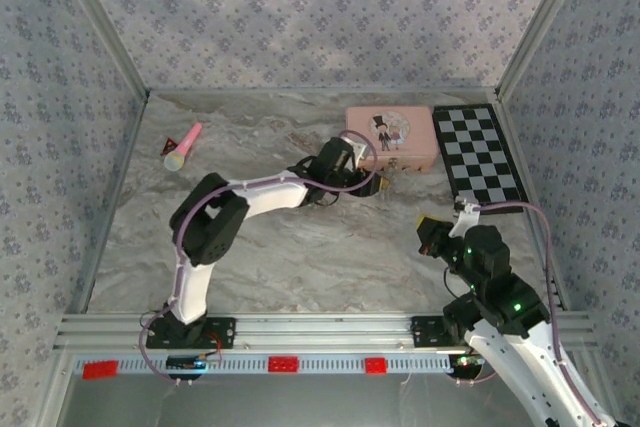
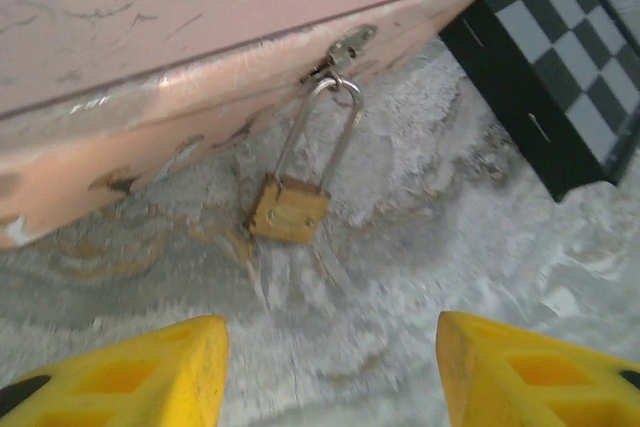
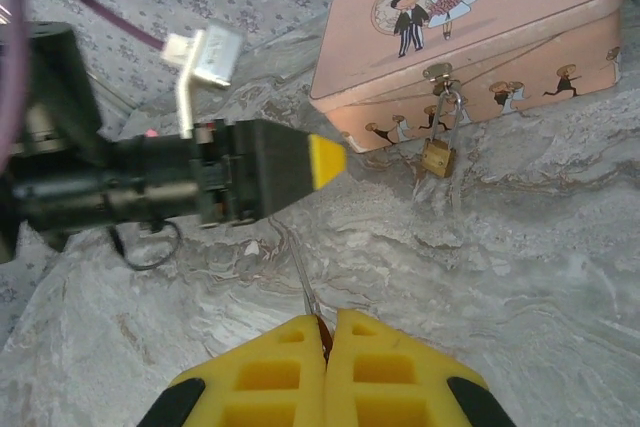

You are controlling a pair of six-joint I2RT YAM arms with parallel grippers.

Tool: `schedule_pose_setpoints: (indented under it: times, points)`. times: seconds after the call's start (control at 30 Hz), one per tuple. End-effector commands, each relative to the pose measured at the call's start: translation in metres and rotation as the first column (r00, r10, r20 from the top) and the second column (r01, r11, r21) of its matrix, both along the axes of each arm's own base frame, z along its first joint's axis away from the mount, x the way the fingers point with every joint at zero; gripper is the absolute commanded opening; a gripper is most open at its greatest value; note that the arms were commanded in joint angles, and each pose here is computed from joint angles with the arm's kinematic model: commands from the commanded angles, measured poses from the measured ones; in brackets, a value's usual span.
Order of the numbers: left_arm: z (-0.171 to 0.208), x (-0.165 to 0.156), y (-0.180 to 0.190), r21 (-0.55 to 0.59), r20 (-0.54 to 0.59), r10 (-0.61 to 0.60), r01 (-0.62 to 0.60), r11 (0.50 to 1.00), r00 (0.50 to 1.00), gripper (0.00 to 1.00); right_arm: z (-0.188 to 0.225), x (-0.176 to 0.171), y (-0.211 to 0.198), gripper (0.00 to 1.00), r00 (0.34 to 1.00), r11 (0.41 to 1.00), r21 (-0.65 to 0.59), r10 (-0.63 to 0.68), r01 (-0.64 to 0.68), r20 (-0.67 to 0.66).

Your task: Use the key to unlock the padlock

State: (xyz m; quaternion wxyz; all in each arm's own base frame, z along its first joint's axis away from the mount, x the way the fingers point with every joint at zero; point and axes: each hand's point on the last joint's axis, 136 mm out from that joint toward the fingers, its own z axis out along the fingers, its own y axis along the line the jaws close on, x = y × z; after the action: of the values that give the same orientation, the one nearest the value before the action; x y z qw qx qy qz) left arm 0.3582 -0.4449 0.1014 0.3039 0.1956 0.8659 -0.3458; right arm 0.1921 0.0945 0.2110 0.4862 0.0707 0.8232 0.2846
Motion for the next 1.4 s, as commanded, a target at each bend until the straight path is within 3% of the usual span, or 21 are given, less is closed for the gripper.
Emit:
schedule_pose_setpoints:
  times: [0.0,0.23,0.73,1.07,1.37]
  points:
    - [-0.003,0.018,-0.013,0.042,0.065,0.032,-0.034,0.999,0.997,0.57,-0.009,-0.003,-0.003,0.0,1.0,1.0,0.002,-0.014,0.014,-0.028]
    - [-0.036,0.035,-0.029,0.145,0.109,0.087,-0.102,0.984,0.99,0.58,-0.009,-0.004,-0.001,0.0,1.0,1.0,0.004,0.004,-0.004,-0.019]
    - [-0.068,0.054,-0.04,0.207,0.103,0.135,-0.154,0.966,0.985,0.52,-0.015,-0.006,0.005,0.0,0.999,0.999,0.036,0.038,-0.037,-0.014]
    - [-0.06,0.046,-0.047,0.176,0.072,0.119,-0.13,0.976,0.99,0.27,-0.019,-0.006,0.004,0.0,0.999,0.999,0.036,0.036,-0.035,-0.021]
    - [-0.037,0.04,-0.043,0.104,0.072,0.155,-0.162,0.981,0.985,0.19,-0.027,-0.005,0.008,0.0,0.998,0.997,0.071,0.04,-0.036,-0.051]
